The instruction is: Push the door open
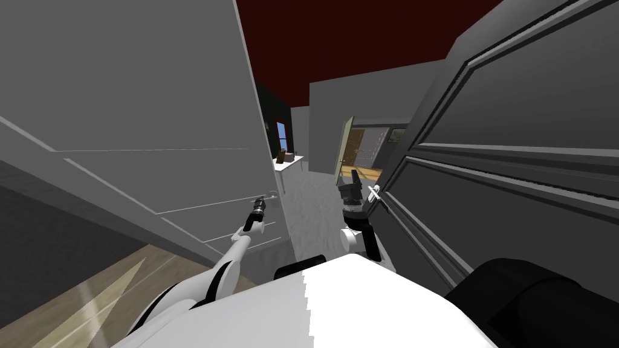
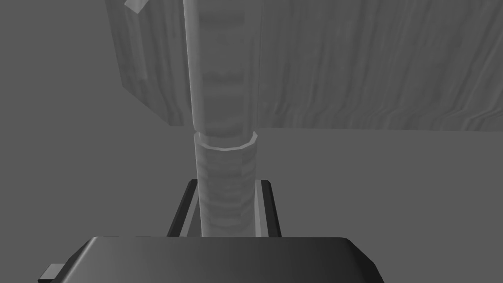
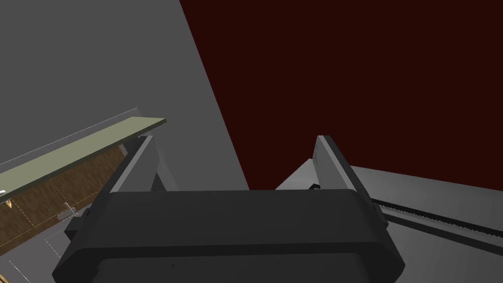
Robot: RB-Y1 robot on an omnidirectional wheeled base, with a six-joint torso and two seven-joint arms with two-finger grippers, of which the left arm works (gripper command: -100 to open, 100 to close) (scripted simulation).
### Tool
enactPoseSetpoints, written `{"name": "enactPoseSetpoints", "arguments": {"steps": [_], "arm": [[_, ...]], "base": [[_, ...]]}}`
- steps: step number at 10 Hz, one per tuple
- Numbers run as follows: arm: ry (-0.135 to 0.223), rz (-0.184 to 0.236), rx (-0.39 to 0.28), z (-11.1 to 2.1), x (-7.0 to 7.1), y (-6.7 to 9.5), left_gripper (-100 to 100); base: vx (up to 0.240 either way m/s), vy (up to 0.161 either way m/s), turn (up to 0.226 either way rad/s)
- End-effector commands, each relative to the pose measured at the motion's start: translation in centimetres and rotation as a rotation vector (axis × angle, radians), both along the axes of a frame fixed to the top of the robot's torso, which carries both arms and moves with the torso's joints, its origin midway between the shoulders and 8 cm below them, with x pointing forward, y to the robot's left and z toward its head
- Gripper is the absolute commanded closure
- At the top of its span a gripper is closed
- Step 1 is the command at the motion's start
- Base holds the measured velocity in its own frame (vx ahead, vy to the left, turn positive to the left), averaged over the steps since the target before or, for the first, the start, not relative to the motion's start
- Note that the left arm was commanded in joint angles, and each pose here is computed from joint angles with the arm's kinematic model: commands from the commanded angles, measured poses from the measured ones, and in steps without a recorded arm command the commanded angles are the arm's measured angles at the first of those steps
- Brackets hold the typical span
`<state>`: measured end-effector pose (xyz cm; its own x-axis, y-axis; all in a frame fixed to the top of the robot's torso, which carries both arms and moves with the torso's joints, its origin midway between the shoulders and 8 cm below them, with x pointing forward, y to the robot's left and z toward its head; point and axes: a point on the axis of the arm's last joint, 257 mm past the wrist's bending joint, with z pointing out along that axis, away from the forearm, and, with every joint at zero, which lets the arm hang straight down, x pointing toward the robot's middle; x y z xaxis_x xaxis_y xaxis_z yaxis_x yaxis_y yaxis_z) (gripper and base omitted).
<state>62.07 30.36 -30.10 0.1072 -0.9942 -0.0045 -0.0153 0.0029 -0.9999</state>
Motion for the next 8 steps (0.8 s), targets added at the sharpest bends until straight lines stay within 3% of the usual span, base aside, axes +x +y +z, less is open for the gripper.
{"name": "enactPoseSetpoints", "arguments": {"steps": [1, 5, 6, 7, 8], "arm": [[-0.012, 0.015, 0.003, 0.7, 0.1, 0.9, 100], [-0.011, 0.050, 0.002, 0.6, -0.2, 2.9, 100], [-0.011, 0.077, 0.001, 0.6, -0.5, 4.4, 100], [-0.002, 0.077, 0.000, 0.2, -0.7, 4.4, 100], [-0.011, 0.098, 0.001, 0.6, -0.8, 5.6, 100]], "base": [[0.160, -0.026, 0.041], [0.188, -0.068, 0.045], [0.176, -0.070, 0.062], [0.163, -0.067, 0.036], [0.158, -0.082, 0.055]]}}
